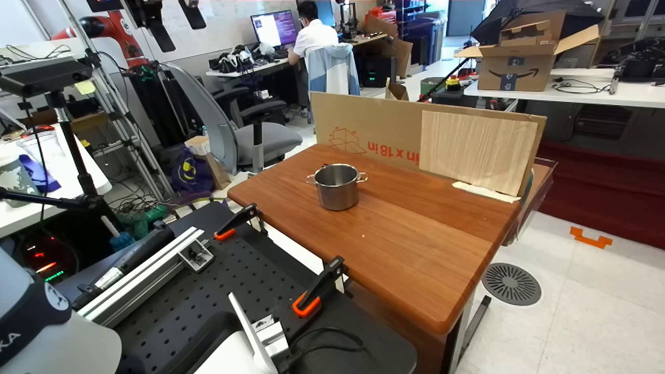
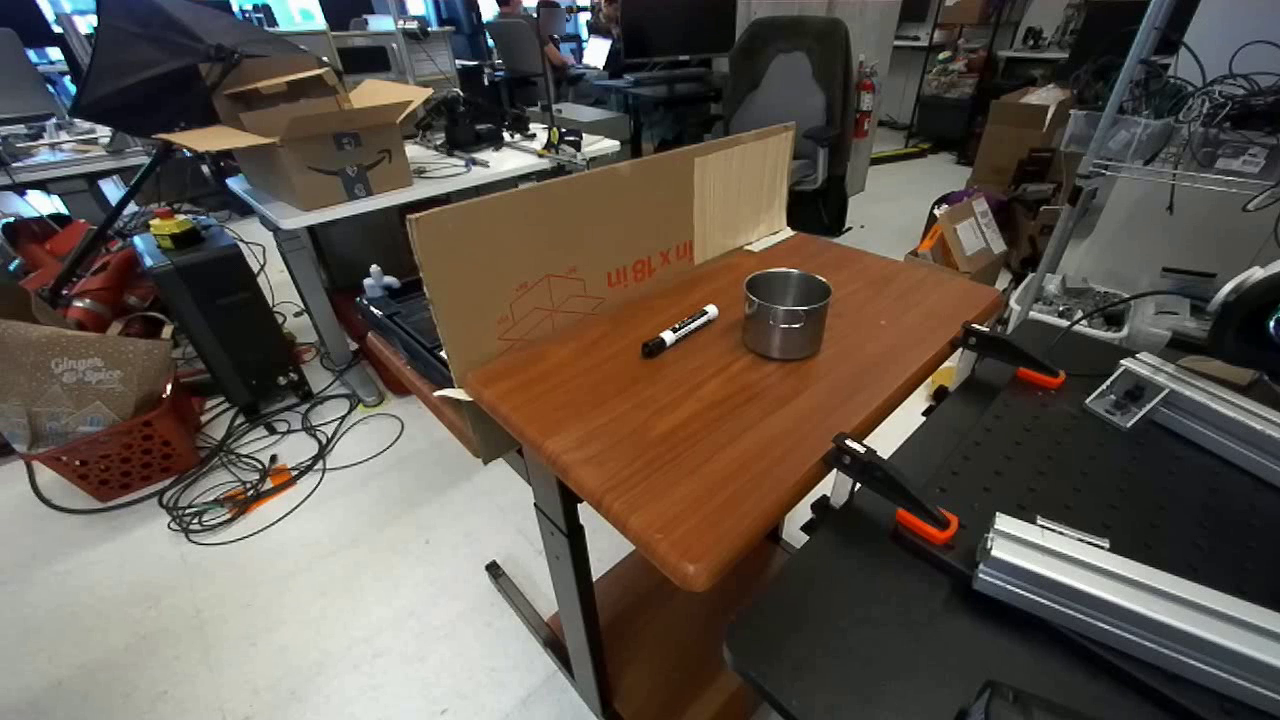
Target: Put the marker in the pot
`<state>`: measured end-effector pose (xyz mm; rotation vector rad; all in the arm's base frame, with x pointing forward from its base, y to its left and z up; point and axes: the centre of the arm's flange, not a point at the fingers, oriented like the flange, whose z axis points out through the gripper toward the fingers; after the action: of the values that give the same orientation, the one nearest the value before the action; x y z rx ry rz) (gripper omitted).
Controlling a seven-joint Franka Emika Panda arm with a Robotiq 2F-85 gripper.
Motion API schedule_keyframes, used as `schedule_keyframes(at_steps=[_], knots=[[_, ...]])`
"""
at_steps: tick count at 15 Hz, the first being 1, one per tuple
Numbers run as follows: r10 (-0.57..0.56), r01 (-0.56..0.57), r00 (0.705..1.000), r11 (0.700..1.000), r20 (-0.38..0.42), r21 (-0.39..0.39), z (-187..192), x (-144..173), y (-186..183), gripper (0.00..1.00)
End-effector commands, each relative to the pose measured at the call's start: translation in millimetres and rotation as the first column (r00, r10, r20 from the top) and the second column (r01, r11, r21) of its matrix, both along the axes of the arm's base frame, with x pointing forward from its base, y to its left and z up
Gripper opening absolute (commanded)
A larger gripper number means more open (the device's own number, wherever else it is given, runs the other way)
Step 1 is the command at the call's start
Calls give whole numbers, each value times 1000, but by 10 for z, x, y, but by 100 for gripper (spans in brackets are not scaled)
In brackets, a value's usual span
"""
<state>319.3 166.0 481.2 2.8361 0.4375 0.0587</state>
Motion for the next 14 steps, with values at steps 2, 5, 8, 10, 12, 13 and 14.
schedule_keyframes(at_steps=[2, 5, 8, 10, 12, 13, 14], knots=[[84, -92, 993, 990, -81, -103, 70, 237, 107, 100], [183, -205, 974, 962, -130, -179, 171, 529, 176, 100], [308, -338, 939, 911, -155, -235, 251, 944, 210, 100], [395, -429, 902, 864, -175, -263, 276, 1212, 216, 100], [474, -515, 857, 808, -202, -287, 258, 1443, 206, 100], [512, -555, 832, 777, -216, -297, 234, 1520, 201, 100], [549, -594, 804, 744, -228, -304, 202, 1611, 183, 100]])
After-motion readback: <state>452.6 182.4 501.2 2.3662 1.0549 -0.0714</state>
